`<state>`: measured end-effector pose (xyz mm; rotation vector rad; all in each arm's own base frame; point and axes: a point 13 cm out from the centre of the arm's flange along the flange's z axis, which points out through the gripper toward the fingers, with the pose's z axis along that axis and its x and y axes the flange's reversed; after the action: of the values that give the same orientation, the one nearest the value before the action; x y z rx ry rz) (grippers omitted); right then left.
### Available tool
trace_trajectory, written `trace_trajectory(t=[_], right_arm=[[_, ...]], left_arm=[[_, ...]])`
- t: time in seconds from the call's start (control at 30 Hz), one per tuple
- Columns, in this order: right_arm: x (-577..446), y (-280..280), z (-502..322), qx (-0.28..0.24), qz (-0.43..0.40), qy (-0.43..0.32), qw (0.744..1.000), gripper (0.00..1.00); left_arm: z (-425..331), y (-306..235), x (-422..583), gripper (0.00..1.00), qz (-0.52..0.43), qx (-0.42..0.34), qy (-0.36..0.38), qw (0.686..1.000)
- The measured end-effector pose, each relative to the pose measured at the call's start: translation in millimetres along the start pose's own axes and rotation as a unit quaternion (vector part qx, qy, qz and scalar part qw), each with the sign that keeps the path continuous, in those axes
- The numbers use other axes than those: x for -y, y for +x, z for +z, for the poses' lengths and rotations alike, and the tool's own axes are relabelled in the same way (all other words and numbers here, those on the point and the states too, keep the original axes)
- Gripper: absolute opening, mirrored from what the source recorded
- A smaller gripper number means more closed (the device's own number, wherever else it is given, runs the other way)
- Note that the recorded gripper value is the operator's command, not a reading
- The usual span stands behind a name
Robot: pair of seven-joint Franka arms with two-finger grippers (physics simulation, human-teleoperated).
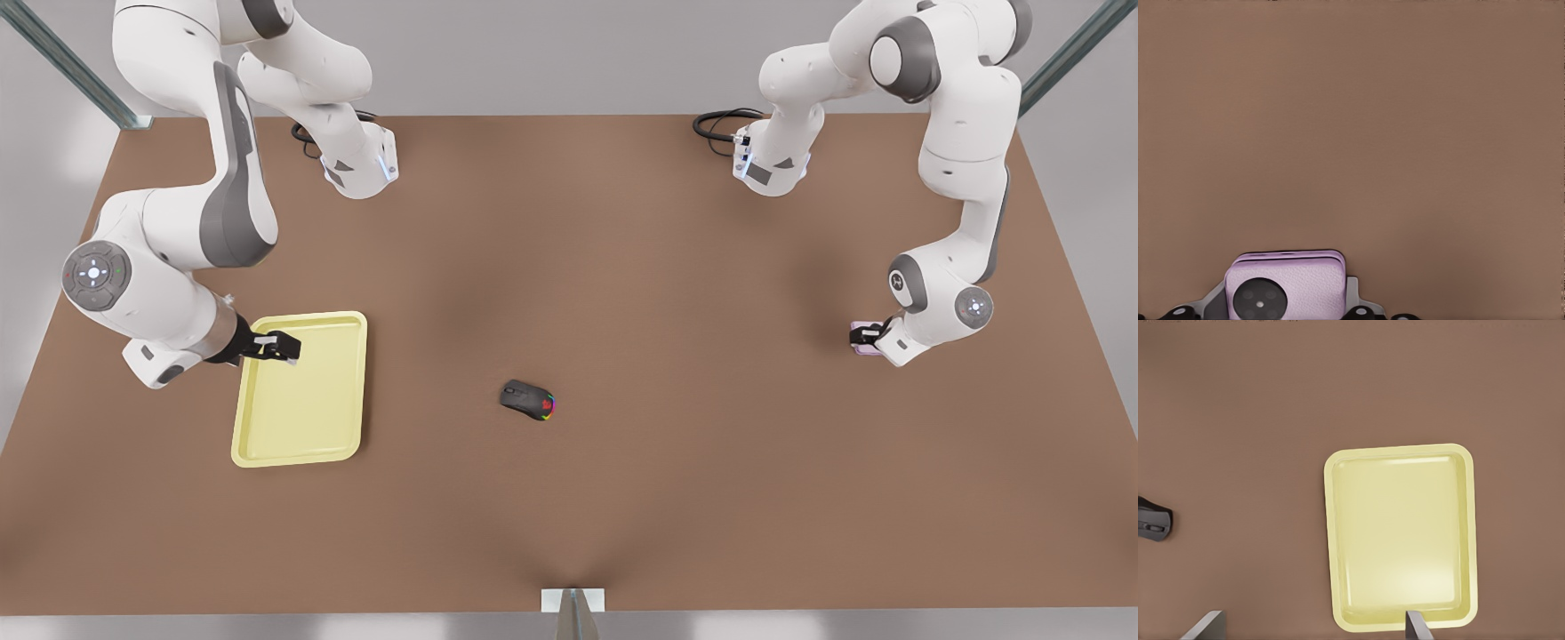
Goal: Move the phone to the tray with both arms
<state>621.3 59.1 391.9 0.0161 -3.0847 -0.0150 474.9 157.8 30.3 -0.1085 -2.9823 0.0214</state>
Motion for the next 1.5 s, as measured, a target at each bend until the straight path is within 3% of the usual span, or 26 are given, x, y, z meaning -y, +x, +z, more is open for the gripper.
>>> trace_trajectory(t=[0.17, 0.33, 0.6, 0.8, 1.0, 1.1, 1.13, 1.17, 1.3, 1.37, 1.43, 1.5], right_arm=[[0, 0, 1, -0.001, 0.0, -0.001, 1.0, 1.0], [0, 0, 2, -0.002, 0.001, -0.001, 1.0, 1.0], [1, 0, 2, -0.003, 0.001, -0.001, 1.0, 1.0], [1, 0, 3, -0.003, 0.001, -0.001, 1.0, 1.0], [2, 1, 4, -0.006, 0.001, -0.001, 1.0, 1.0], [4, 2, 5, -0.009, 0.001, 0.0, 1.0, 1.0], [6, 2, 5, -0.009, 0.002, 0.0, 1.0, 1.0], [7, 2, 6, -0.01, 0.003, 0.0, 1.0, 1.0], [8, 3, 6, -0.011, 0.001, 0.0, 1.0, 1.0], [8, 3, 6, -0.011, 0.0, 0.0, 1.0, 1.0], [-2, 3, 5, -0.011, -0.007, -0.001, 1.0, 1.0], [-51, 7, 9, -0.013, -0.048, -0.006, 0.999, 1.0]], left_arm=[[-11, -8, 9, 0.8, -0.005, 0.009, -0.004, 1.0], [-40, -39, 110, 0.8, 0.05, 0.017, -0.014, 0.999], [-104, -106, 453, 0.8, 0.158, 0.038, -0.029, 0.986], [-103, -36, 677, 0.8, 0.145, 0.02, -0.027, 0.989], [-76, 20, 789, 0.8, 0.067, 0.001, 0.002, 0.998], [-64, 10, 804, 0.81, 0.011, 0.009, 0.019, 1.0], [-61, 7, 807, 0.86, -0.005, 0.012, 0.024, 1.0], [-59, 5, 811, 1.0, -0.02, 0.015, 0.029, 0.999], [-63, 0, 818, 1.0, -0.075, 0.025, 0.044, 0.996], [-162, -57, 761, 1.0, -0.133, 0.036, 0.068, 0.988], [-309, -141, 587, 1.0, -0.226, 0.055, 0.081, 0.969], [-390, -161, 413, 1.0, -0.3, 0.06, 0.059, 0.95]])
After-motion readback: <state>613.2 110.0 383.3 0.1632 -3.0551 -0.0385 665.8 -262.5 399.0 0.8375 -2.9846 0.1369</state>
